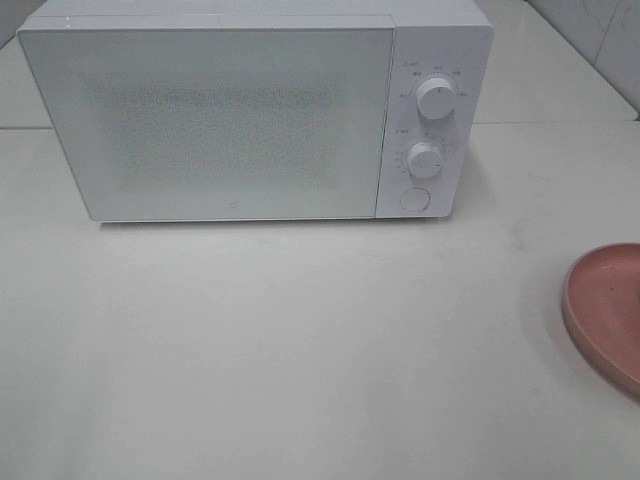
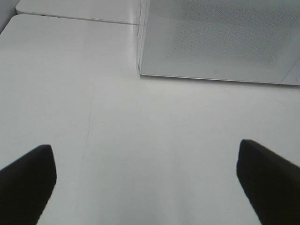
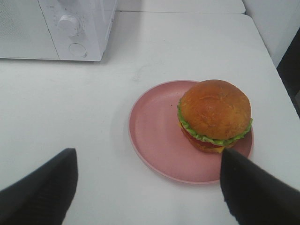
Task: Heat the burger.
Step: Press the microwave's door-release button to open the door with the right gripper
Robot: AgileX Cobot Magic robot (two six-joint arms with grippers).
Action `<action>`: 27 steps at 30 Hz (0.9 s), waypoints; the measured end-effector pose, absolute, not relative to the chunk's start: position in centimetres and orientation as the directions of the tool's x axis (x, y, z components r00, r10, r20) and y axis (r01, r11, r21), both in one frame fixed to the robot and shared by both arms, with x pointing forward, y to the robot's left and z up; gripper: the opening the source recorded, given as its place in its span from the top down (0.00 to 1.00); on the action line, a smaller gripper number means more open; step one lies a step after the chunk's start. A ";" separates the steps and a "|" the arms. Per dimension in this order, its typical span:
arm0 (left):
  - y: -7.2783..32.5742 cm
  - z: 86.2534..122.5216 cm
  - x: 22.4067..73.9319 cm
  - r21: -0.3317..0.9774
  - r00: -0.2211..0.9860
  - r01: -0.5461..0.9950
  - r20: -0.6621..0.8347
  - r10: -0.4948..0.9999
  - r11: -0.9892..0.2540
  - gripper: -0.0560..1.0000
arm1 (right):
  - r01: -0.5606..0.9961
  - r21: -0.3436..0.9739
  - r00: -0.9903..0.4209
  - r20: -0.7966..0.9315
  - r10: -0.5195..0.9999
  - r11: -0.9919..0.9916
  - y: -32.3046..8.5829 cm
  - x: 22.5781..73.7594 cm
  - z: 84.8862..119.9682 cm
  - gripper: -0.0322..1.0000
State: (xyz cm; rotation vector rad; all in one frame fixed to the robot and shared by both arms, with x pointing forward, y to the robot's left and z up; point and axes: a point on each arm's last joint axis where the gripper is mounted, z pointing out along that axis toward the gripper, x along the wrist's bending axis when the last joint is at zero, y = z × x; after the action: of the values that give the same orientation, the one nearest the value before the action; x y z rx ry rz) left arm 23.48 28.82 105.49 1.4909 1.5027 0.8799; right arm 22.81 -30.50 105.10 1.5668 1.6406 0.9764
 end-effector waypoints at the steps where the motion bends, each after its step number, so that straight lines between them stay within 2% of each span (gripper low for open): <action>1: 28.8 105.5 23.5 0.906 0.042 0.420 -0.078 0.996 0.053 0.01 | 0.505 0.863 -0.065 0.034 0.997 0.004 -30.5 22.8 105.1 0.24; 27: 28.8 105.5 23.5 0.906 0.042 0.420 -0.078 0.996 0.053 0.01 | 0.484 0.875 -0.059 0.049 0.997 -0.014 -30.5 22.9 105.6 0.24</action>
State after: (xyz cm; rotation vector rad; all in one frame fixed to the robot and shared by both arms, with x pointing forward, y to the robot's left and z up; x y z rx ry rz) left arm 23.48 28.82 105.49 1.4909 1.5027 0.8799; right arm 22.90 -30.48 105.61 1.5645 1.6131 1.0046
